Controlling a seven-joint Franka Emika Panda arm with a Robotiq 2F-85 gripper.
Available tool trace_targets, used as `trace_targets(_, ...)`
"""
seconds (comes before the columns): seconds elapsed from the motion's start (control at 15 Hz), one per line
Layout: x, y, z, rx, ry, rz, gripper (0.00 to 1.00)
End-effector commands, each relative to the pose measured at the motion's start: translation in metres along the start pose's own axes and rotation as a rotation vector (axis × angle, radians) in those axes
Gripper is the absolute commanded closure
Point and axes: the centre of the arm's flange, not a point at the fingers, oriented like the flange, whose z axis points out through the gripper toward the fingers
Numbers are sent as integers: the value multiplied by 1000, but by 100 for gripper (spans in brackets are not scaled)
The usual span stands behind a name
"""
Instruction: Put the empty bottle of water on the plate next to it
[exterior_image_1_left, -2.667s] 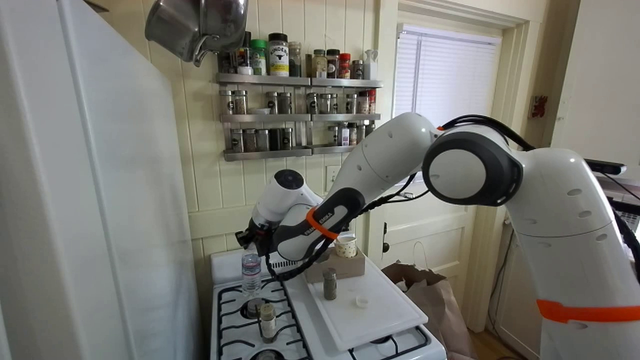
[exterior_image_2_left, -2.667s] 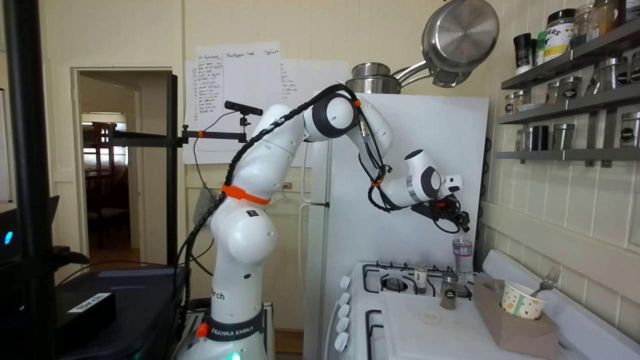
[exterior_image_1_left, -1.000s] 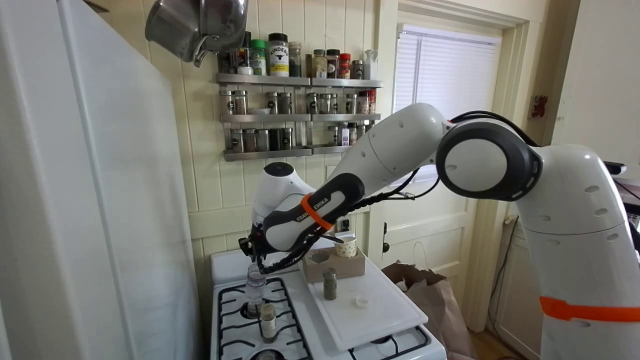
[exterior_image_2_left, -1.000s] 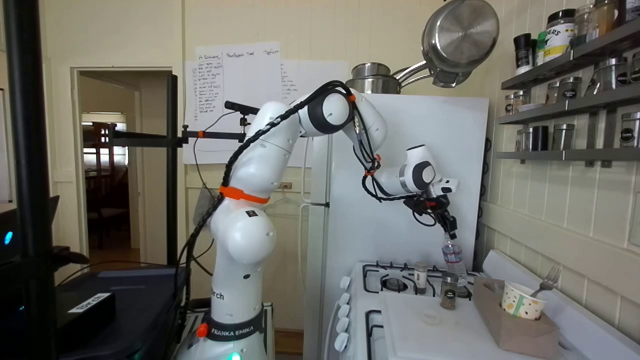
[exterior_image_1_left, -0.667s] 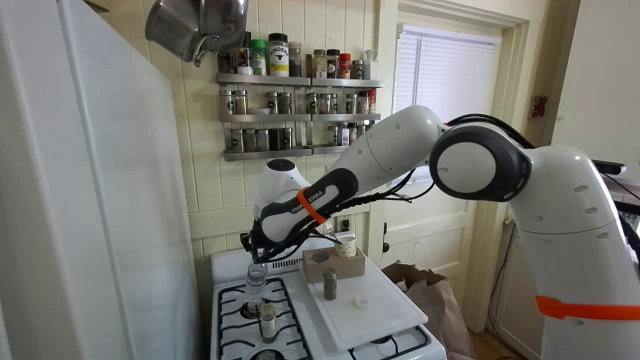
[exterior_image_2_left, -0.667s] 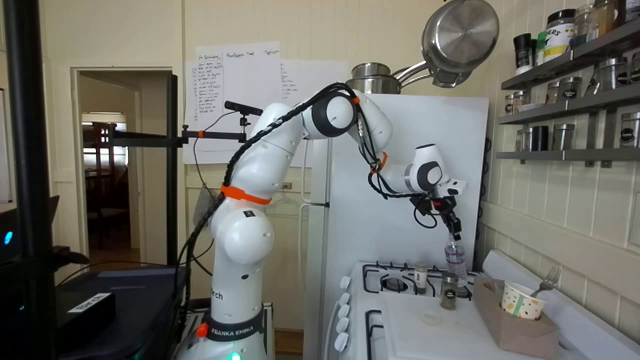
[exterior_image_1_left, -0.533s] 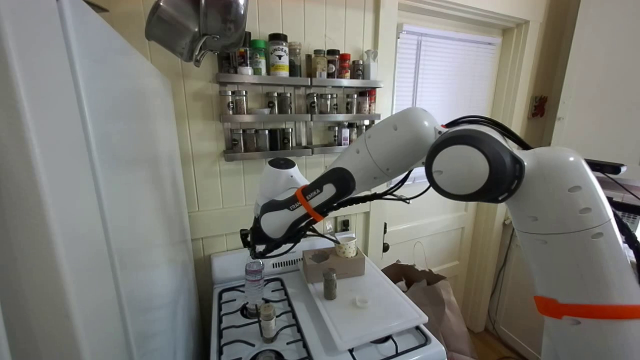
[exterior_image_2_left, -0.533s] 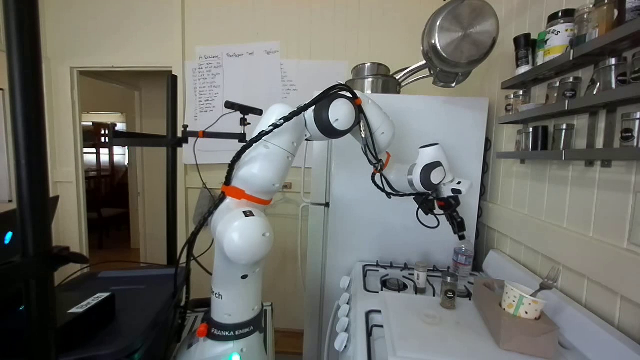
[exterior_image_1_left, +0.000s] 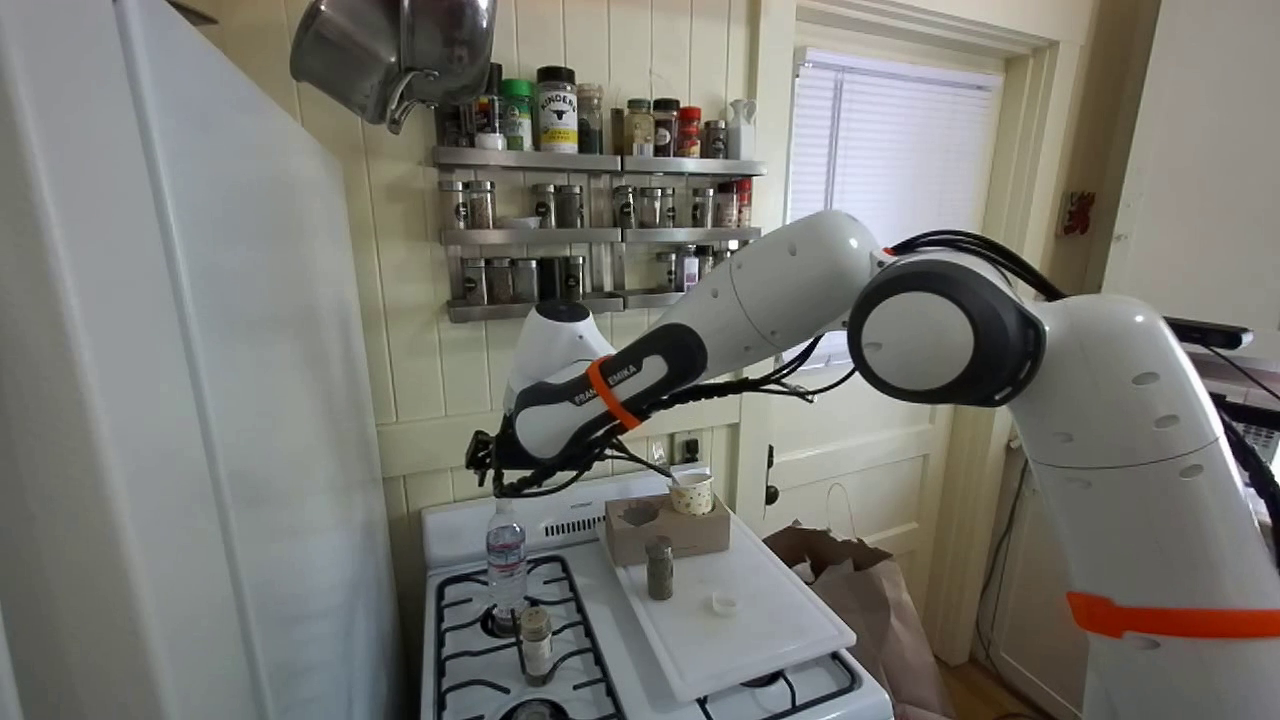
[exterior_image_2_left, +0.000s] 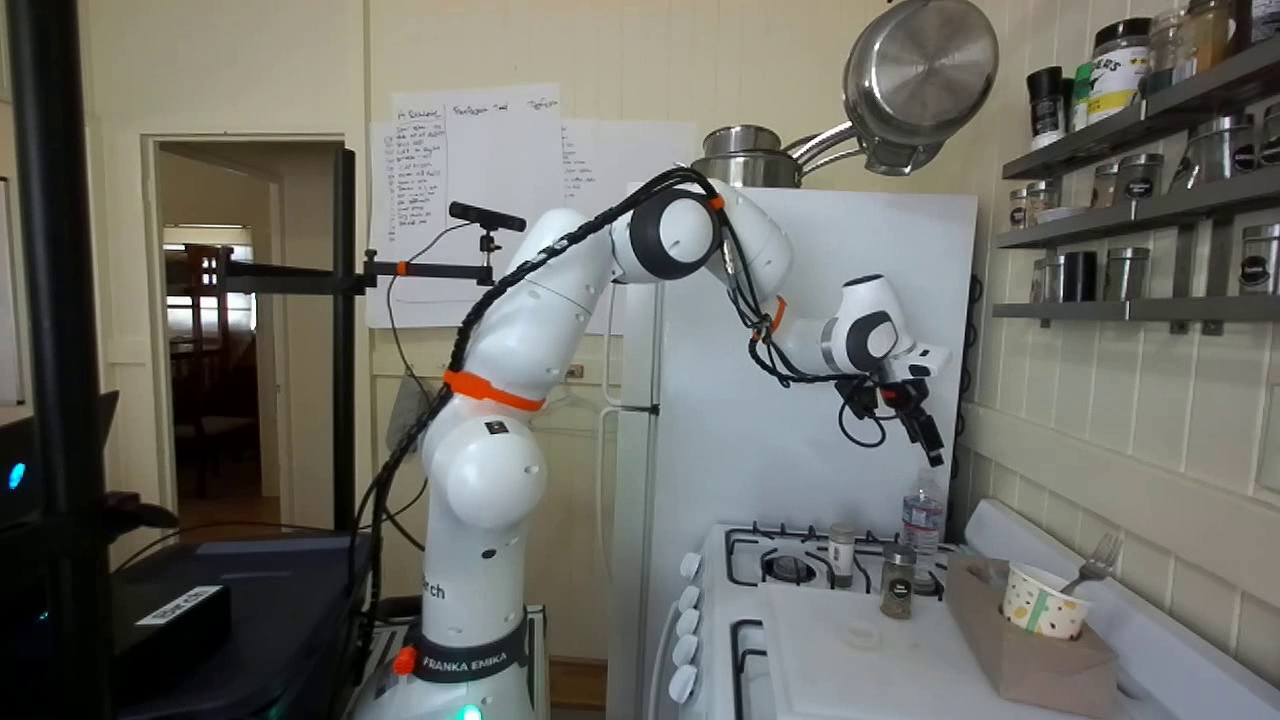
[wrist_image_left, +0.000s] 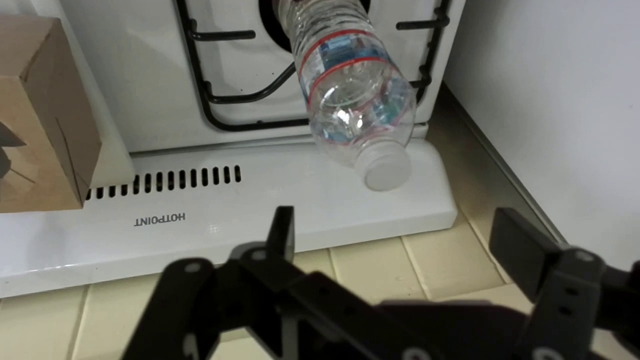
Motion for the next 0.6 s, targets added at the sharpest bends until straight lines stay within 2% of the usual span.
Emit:
trace_targets(0.0, -14, 9, -50, 3, -88, -42, 0)
trace_targets(0.2, -32, 25, -91, -9, -189, -163, 0)
trace_targets(0.33, -43, 36, -120, 27, -239, -253, 0)
trace_targets(0.4, -47, 41, -132, 40, -242, -305, 0)
trace_targets(0.47, -49, 43, -140, 85, -250, -349, 0)
trace_targets(0.53, -31, 18, -115, 40, -210, -276, 0)
